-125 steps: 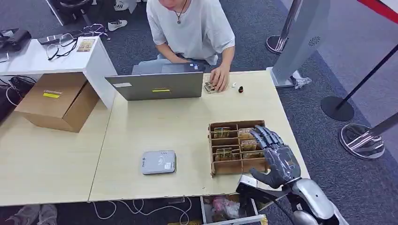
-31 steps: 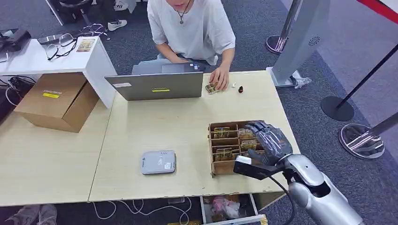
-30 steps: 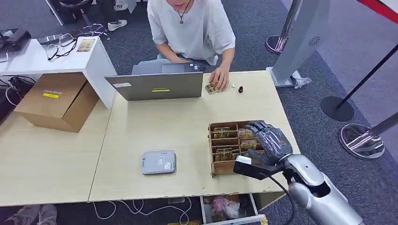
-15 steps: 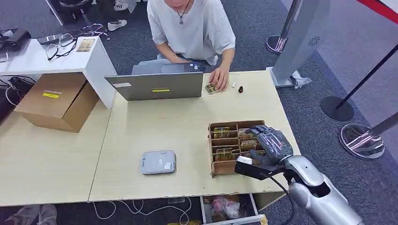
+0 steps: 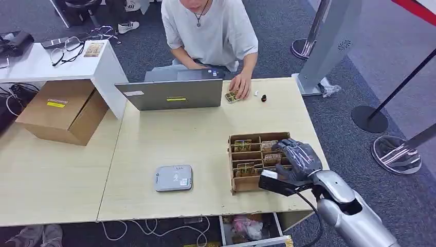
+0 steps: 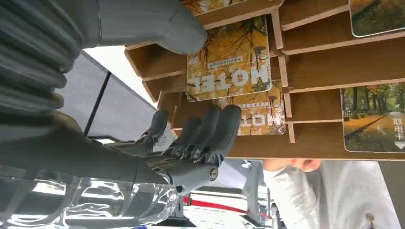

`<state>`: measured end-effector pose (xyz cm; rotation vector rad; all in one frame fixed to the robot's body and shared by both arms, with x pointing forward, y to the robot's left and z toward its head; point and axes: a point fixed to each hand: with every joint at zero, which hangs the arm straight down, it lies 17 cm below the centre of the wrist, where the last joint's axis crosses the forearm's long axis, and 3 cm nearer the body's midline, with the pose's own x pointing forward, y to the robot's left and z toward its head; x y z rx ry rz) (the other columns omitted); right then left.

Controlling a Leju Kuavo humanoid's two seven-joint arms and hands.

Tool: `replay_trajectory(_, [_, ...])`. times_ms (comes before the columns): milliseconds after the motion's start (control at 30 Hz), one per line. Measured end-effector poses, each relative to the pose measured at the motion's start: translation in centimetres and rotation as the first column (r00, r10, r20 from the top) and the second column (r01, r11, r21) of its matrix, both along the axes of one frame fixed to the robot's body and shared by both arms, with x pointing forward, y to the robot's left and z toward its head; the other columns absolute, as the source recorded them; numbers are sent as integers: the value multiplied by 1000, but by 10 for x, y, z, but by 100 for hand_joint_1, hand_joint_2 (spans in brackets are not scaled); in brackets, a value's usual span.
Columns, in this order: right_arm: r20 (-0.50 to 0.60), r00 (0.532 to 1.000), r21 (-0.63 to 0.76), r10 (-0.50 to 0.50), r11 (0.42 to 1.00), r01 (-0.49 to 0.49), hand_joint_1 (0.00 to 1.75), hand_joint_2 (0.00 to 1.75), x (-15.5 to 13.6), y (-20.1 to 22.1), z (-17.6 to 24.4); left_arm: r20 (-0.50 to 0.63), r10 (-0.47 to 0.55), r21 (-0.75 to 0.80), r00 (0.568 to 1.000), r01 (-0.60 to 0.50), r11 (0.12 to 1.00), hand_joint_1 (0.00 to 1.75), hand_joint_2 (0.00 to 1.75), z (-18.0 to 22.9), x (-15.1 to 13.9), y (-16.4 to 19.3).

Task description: Pass the card to the sensor for recognition and then transmit it.

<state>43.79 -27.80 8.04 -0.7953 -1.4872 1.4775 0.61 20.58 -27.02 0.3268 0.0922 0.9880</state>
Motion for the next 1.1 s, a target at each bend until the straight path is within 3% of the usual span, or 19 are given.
replay_trajectory(433, [-2,1000,-6,-5,1000,5,80,175,2,-2,-2,9,1,-5,1000,-1,1000,0,0,0,2,0])
replay_trajectory(467, [-2,1000,-6,-6,1000,6,87,175,2,-2,-2,8,1,-5,1000,-1,1000,0,0,0,2,-1])
replay_trajectory(533, [-1,1000,-6,-6,1000,6,154,175,3,-2,-1,9,1,-4,1000,-1,1000,0,0,0,2,0])
replay_trajectory(1100, [2,1000,-7,-5,1000,5,164,175,8,-2,-2,-7,0,-15,1000,0,1000,0,0,0,-1,-2])
